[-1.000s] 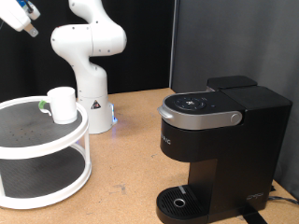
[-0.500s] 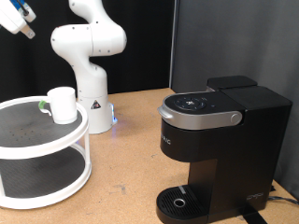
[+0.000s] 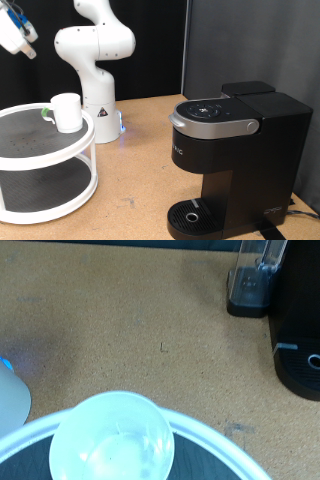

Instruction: Make a cup of coffee with the keurig machine

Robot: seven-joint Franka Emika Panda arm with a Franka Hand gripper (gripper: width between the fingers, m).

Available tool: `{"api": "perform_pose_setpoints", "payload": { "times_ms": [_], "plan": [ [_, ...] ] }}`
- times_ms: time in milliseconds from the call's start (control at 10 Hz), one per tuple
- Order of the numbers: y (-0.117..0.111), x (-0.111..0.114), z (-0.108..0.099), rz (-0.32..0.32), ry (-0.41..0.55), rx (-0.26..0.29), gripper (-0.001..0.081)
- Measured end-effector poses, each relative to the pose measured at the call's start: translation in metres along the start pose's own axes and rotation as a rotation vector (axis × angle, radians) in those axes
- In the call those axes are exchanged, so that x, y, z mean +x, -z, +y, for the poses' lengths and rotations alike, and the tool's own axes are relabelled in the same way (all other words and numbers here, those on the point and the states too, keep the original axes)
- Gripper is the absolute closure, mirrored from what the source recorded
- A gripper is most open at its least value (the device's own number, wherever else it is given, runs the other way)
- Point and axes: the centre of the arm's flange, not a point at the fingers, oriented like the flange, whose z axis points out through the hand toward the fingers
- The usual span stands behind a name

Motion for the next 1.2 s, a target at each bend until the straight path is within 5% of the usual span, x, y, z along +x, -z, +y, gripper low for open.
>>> {"api": "perform_pose_setpoints", "payload": {
  "times_ms": [1200],
  "plan": [
    [-0.079,-0.034,0.027,-0.019,0.037,0.005,0.0805]
  ]
}}
